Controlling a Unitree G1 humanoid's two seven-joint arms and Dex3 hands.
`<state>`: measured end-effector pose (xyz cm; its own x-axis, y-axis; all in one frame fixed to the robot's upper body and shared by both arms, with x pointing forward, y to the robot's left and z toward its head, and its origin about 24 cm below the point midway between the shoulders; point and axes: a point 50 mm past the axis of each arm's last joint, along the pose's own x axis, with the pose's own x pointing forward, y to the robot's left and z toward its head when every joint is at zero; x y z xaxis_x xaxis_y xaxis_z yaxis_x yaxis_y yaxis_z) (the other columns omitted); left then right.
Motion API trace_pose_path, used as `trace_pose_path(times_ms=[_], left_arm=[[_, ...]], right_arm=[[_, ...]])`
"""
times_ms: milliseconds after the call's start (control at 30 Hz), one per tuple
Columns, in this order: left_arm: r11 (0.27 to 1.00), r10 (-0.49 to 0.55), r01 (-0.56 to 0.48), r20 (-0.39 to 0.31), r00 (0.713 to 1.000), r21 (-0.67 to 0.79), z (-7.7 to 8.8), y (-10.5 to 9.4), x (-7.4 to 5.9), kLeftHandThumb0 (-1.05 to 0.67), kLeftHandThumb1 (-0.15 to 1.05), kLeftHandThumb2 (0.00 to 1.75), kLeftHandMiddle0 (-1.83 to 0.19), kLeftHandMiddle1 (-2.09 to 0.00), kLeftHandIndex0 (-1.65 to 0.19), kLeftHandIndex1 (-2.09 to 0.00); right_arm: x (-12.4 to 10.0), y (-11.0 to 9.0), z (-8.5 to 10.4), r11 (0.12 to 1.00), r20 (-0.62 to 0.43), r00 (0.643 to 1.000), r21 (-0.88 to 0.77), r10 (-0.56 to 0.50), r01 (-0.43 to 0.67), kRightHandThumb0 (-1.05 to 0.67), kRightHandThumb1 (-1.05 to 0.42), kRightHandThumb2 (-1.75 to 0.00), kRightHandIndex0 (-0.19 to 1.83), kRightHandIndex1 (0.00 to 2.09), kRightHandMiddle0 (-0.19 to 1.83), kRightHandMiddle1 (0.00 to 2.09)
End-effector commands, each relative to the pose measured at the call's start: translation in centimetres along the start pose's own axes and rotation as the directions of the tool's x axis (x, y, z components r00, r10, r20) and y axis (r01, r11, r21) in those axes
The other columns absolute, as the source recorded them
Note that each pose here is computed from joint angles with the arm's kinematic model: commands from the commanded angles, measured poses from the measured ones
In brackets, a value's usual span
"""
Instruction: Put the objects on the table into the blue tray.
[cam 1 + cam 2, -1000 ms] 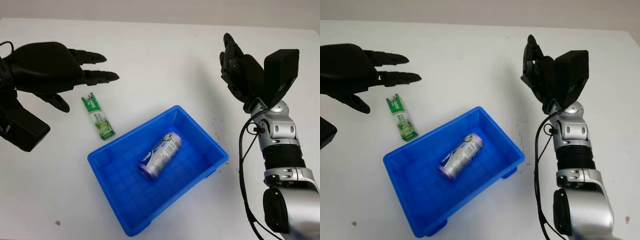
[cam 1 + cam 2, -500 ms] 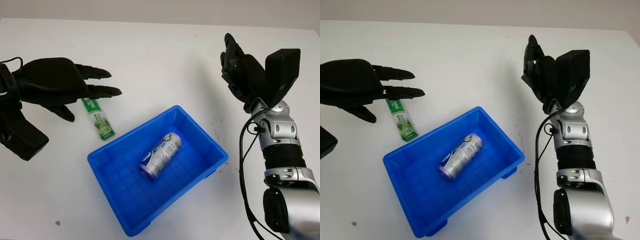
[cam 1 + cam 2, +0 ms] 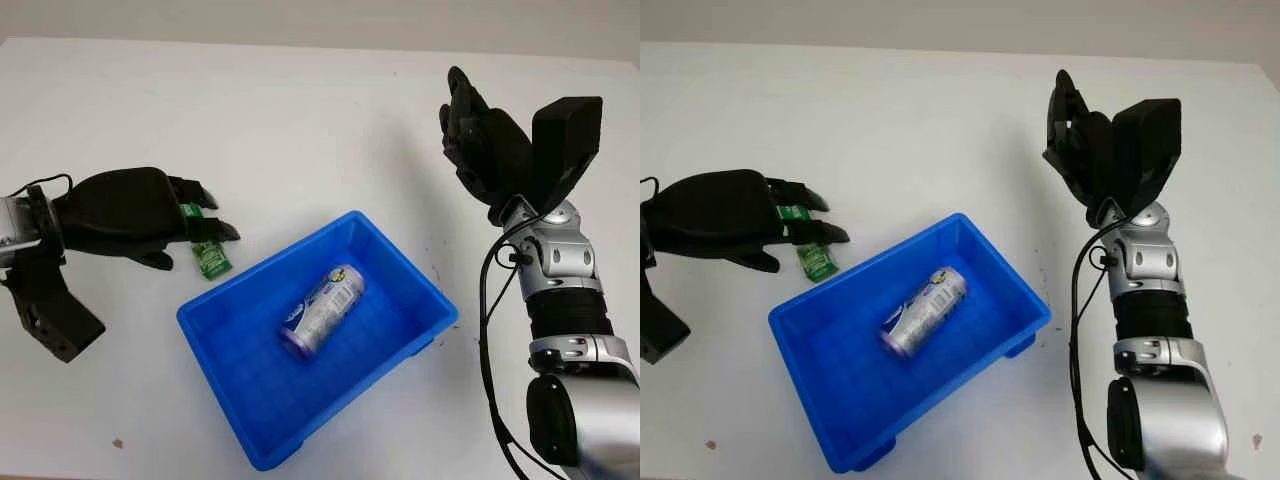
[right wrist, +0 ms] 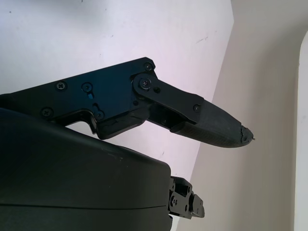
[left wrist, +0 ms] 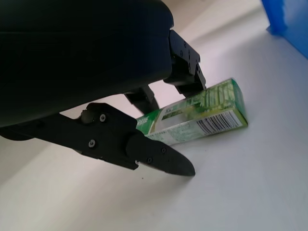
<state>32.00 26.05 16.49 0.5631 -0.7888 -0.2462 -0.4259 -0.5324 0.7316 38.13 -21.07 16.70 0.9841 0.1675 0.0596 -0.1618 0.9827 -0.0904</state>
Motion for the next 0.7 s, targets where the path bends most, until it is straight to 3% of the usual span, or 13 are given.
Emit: trace_pose_path(times_ms=[0, 100, 167, 233, 367, 433, 567, 667], left_arm=[[0.999, -0.044, 0.043, 0.068, 0.997, 0.018, 1.5, -1.8, 0.1, -0.08, 1.05, 0.11, -0.24, -2.06, -0.13, -1.93], [0.994, -0.077, 0.072, 0.056, 0.995, 0.078, 1.2, -2.6, -0.1, -0.13, 1.05, 0.19, -0.53, -2.09, -0.24, -2.08], [0.988, -0.11, 0.106, 0.026, 0.994, 0.11, 0.7, -2.7, -0.3, -0.34, 1.05, 0.44, -0.66, -2.09, -0.25, -2.09], [0.985, -0.116, 0.114, 0.012, 0.993, 0.131, 0.4, -2.7, -0.4, -0.42, 1.05, 0.55, -0.71, -2.09, -0.29, -2.09], [0.992, -0.037, 0.041, -0.034, 0.999, 0.118, -0.2, -2.3, -0.3, -0.49, 1.05, 0.62, -1.02, -2.09, -0.62, -2.09], [0.992, 0.028, -0.023, -0.042, 0.999, 0.124, -0.5, -1.9, -0.1, -0.48, 1.05, 0.65, -1.06, -2.09, -0.66, -2.09], [0.98, 0.173, -0.16, -0.113, 0.978, 0.116, -2.0, -0.4, 0.0, -0.41, 1.05, 0.6, -0.94, -2.09, -0.37, -2.09], [0.964, 0.246, -0.22, -0.188, 0.951, 0.15, -3.6, 1.2, 0.2, -0.41, 1.05, 0.58, -0.85, -2.09, -0.28, -2.09]], right_arm=[[-0.2, -0.5, 0.5, 1.0, 0.017, 1.0, -0.004, -0.004, 0.004, -0.76, -1.05, -0.85, -0.19, 0.0, -0.19, 0.0], [-0.3, -0.5, 0.5, 1.0, 0.017, 1.0, -0.011, -0.005, 0.006, -0.76, -1.05, -0.85, -0.19, 0.0, -0.19, 0.0], [-0.3, -0.5, 0.5, 1.0, 0.017, 1.0, -0.013, -0.004, 0.004, -0.75, -1.05, -0.85, -0.19, 0.0, -0.19, 0.0], [-0.3, -0.5, 0.4, 1.0, 0.015, 1.0, -0.015, -0.004, 0.005, -0.75, -1.05, -0.84, -0.19, 0.0, -0.19, 0.0], [-0.2, -0.3, 0.2, 1.0, 0.01, 1.0, 0.001, 0.009, -0.009, -0.75, -1.05, -0.84, -0.19, 0.0, -0.19, 0.0], [-0.2, -0.2, 0.2, 1.0, 0.011, 1.0, 0.002, 0.014, -0.014, -0.74, -1.05, -0.85, -0.19, 0.0, -0.19, 0.0], [-0.2, -0.2, 0.1, 1.0, 0.013, 1.0, 0.001, 0.022, -0.022, -0.74, -1.05, -0.84, -0.19, 0.0, -0.19, 0.0], [-0.2, -0.2, 0.1, 1.0, 0.016, 1.0, 0.003, 0.023, -0.023, -0.73, -1.05, -0.84, -0.19, 0.0, -0.19, 0.0]])
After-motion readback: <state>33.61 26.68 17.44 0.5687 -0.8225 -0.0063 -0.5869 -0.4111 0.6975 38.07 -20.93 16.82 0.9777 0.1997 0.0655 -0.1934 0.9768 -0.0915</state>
